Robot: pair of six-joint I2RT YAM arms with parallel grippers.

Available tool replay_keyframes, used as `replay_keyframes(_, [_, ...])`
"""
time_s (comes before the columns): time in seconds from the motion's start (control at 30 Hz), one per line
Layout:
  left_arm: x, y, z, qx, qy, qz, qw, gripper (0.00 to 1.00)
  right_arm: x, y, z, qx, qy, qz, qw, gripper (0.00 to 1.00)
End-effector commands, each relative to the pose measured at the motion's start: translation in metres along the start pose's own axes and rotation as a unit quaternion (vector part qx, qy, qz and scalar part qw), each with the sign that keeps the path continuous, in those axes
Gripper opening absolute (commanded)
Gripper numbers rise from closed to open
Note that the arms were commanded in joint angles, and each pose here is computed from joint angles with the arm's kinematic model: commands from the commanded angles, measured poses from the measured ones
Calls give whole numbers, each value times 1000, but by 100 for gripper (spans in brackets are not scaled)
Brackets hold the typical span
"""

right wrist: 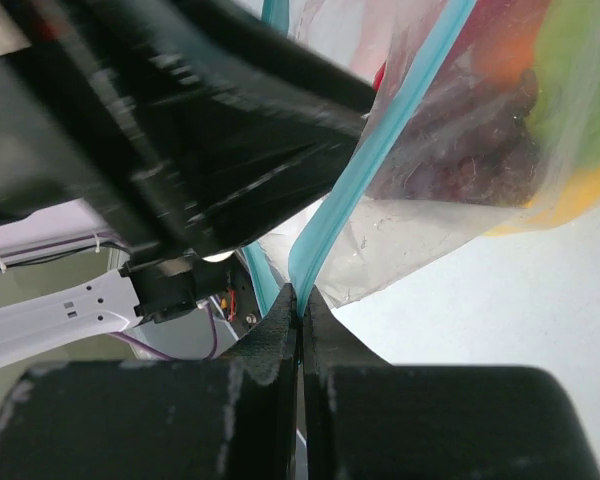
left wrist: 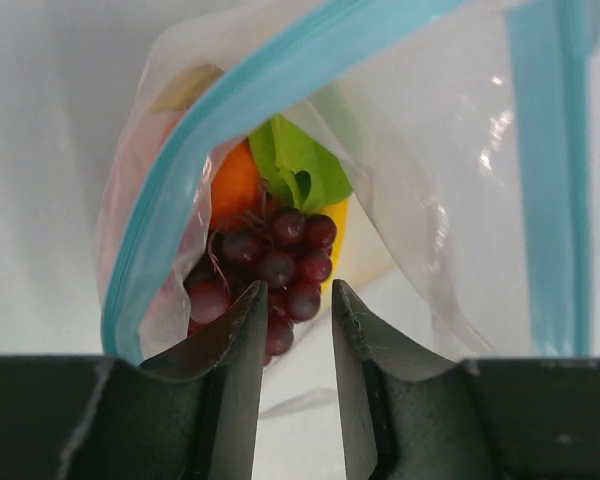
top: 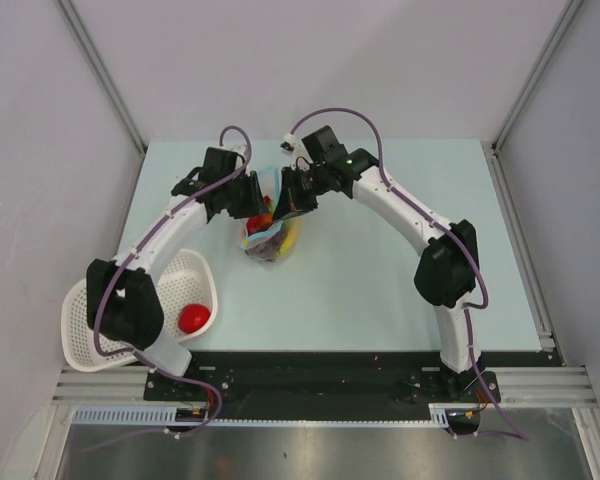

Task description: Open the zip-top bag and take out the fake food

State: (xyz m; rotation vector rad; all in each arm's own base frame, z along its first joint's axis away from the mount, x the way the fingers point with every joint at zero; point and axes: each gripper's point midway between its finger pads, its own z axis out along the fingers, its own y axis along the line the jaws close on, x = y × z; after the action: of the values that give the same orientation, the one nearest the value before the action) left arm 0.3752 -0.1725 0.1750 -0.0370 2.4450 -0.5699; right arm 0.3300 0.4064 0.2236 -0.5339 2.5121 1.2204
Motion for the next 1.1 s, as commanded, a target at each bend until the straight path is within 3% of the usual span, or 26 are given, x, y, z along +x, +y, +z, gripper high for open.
replay_keyframes(0.0, [-7, 3, 10, -25, 8, 37, 999, 35, -13, 38, -30, -26, -35, -34, 998, 0])
replay_keyframes(0.13, [9, 15, 15, -52, 44, 43, 997, 36, -12, 39, -30, -26, -34, -33, 999, 0])
replay_keyframes(0.37, [42, 23, 18, -58, 90, 56, 993, 52, -9, 37, -29, -25, -32, -31, 999, 0])
replay_keyframes(0.53, [57, 21, 29, -53, 117, 54, 990, 52, -7, 37, -28, -30, -28, -29, 999, 0])
replay_keyframes(0.77, [67, 30, 36, -82, 131, 62, 986, 38, -6, 36, -28, -29, -27, -29, 999, 0])
replay_keyframes(0.9, [71, 29, 36, -80, 134, 66, 986, 36, -5, 33, -28, -28, -29, -27, 999, 0])
replay_keyframes(1.07, [69, 27, 28, -77, 120, 70, 987, 18, -4, 32, -28, -28, -29, -25, 999, 0])
